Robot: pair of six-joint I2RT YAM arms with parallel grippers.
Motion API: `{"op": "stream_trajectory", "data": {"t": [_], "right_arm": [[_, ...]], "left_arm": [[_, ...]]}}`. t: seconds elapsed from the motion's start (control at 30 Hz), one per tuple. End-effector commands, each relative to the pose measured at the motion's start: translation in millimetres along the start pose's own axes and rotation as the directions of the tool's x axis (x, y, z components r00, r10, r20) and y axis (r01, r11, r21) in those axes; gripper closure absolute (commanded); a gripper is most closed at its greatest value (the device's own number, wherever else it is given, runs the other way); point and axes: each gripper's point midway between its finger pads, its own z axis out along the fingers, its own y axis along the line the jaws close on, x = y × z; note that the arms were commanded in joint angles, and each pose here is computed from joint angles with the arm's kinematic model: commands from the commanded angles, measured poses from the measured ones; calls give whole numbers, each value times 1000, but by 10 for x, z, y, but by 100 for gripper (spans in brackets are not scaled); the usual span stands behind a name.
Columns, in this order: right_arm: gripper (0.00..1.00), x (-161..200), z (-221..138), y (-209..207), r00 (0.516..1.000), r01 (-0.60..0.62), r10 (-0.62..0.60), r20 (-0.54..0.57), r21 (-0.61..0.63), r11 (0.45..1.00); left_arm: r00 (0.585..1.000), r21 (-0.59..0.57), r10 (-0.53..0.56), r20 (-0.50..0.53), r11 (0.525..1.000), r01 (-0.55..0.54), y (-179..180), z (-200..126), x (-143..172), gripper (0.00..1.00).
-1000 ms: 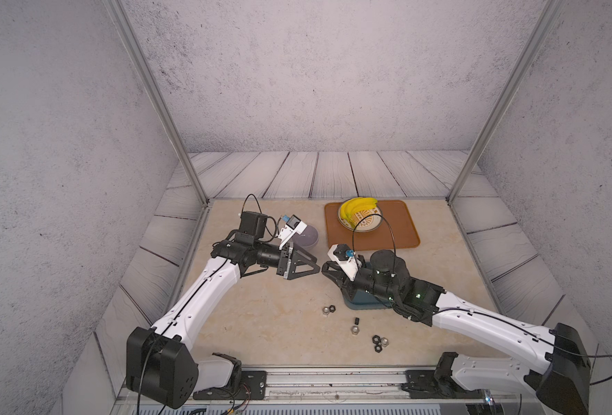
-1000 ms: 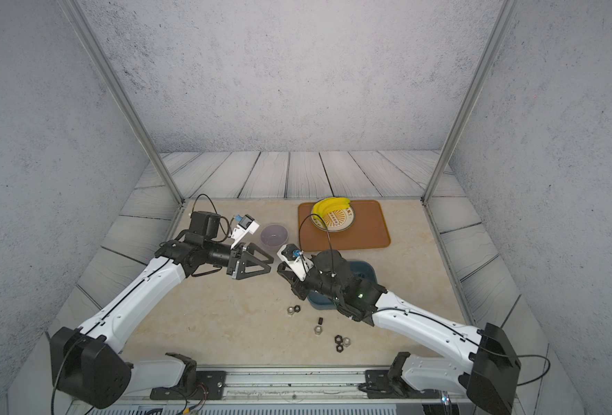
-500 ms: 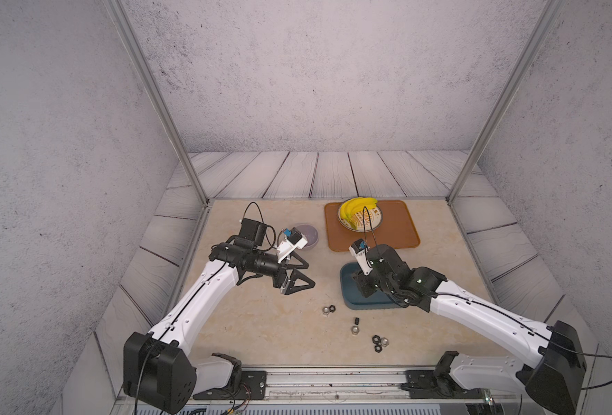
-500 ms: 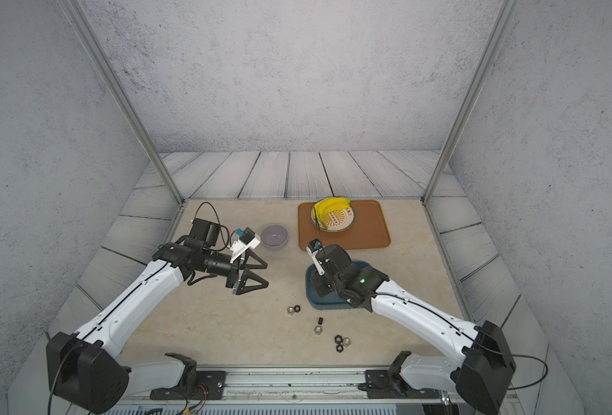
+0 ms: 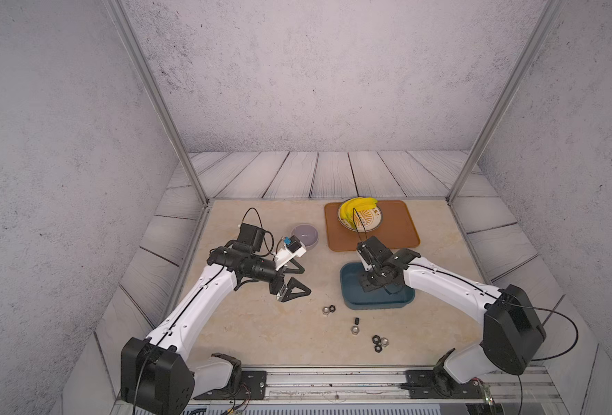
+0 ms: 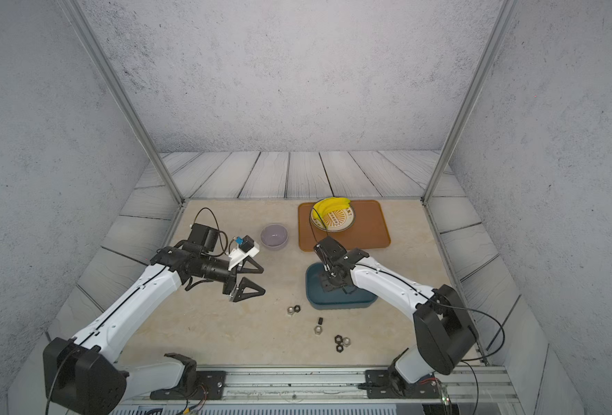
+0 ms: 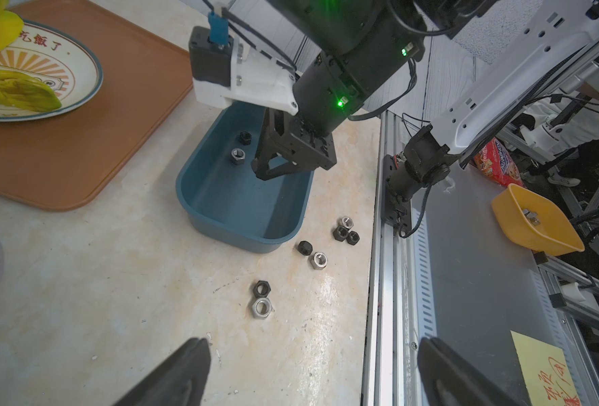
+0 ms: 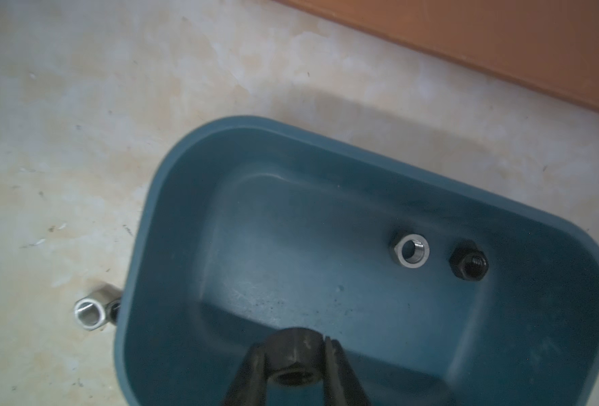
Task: Put the nuts on the desktop into the storage box
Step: Place the nut in the storage box.
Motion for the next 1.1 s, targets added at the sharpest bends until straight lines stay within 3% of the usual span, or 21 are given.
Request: {"op": "stream_trajectory", "data": {"t": [0.0, 0.37, 0.9, 1.07], "right_arm": [[92, 9, 108, -154, 998, -49, 51, -33, 55, 997], [93, -150, 422, -358, 999, -6, 13, -42, 176, 984], [92, -174, 745, -386, 997, -14, 27, -73, 181, 983], [70, -144, 777, -393, 996, -19, 35, -85, 184, 983]], "left_arm": [[1000, -4, 6, -2, 1000, -6, -31, -33, 37, 2], [1000, -9, -3, 0, 1000, 3, -18, -53, 39, 2], [1000, -9, -10, 7, 1000, 10, -14, -69, 43, 2], [1000, -9, -9, 11, 1000, 9, -13, -72, 37, 2]]}}
